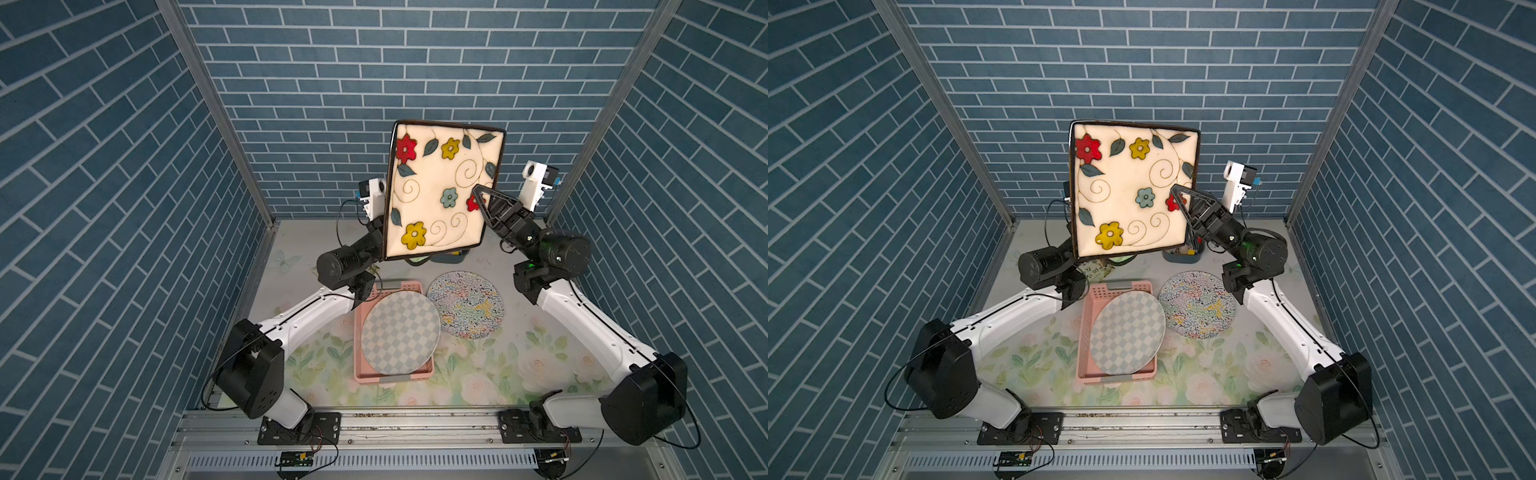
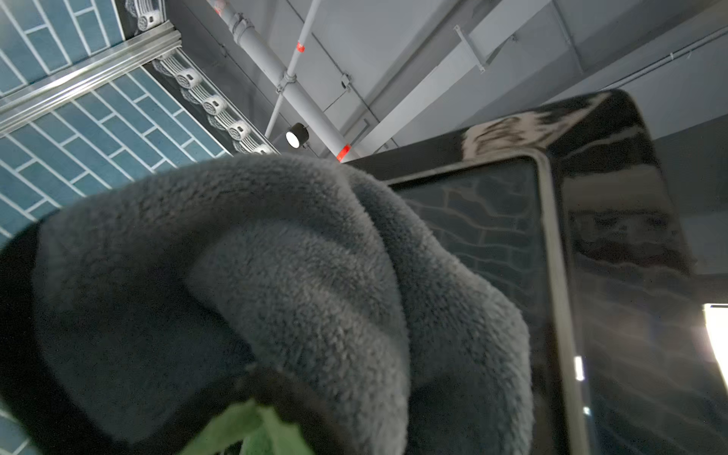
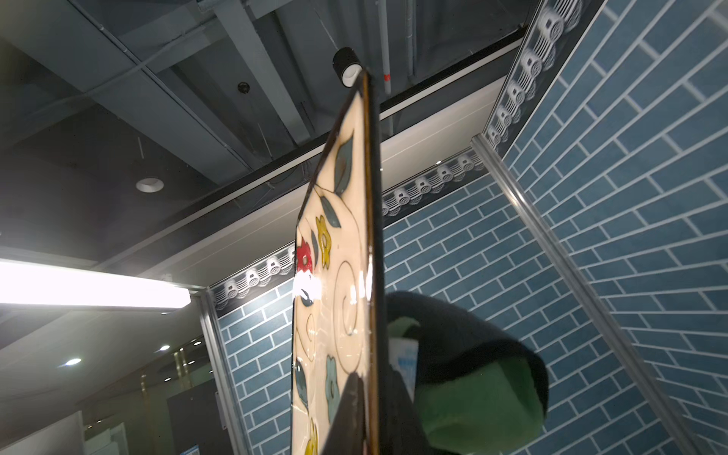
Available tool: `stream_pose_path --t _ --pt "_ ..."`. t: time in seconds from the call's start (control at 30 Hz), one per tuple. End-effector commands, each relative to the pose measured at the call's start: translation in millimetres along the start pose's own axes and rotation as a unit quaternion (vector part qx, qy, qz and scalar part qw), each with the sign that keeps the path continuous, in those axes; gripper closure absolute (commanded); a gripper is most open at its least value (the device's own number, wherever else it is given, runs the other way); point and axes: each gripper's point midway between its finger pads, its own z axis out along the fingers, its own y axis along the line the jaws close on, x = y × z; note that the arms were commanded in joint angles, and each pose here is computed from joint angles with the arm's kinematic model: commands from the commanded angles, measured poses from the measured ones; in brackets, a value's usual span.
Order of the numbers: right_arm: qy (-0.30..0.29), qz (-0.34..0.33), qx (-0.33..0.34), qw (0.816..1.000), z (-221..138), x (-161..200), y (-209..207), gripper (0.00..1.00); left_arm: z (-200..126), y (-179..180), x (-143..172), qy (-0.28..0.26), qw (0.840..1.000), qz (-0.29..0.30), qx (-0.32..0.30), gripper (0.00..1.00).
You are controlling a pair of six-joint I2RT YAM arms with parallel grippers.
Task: Wipe the wet plate dry
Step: Wipe the plate with towel.
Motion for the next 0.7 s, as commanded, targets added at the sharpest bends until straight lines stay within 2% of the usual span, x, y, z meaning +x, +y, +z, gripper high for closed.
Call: stream_pose_path --t 0.0,0.1,0.2,0.33,0.43,0.53,0.6,0.67 --pt "-0.101 -0.058 0.016 0.993 -14.9 -55.8 14.4 1.00 4.0 -55.5 -9.0 0.008 0.996 0.053 0.066 1.00" --pt "-0.067 -0.054 0.013 0.996 -18.1 -33.7 17.4 1.00 10.7 -75.1 -32.5 -0.008 0.994 0.078 0.078 1.00" --pt "-0.029 -0.046 0.003 0.999 -12.8 0.2 24.8 1.00 18.9 -82.0 -46.3 -0.017 0.992 0.077 0.097 1.00" --pt "-0.003 -0.027 -0.015 1.000 5.1 31.6 26.5 1.00 27.3 -69.7 -34.5 -0.013 0.993 0.047 0.112 1.00" --pt "-0.020 -0.043 -0.017 0.999 16.2 14.7 23.3 1.00 30.1 -55.2 -12.1 -0.005 0.993 0.014 0.114 1.00" --pt "-0.065 -0.069 0.005 0.995 13.1 -22.0 15.3 1.00 23.2 -47.3 -0.4 -0.007 0.994 -0.005 0.106 1.00" --pt "-0.088 -0.072 0.026 0.993 2.5 -40.5 7.0 1.00 17.3 -54.6 -6.0 -0.016 0.994 0.004 0.105 1.00" --pt "-0.092 -0.072 0.045 0.992 -9.0 -42.5 0.0 1.00 14.0 -65.3 -17.2 -0.025 0.994 0.022 0.108 1.00"
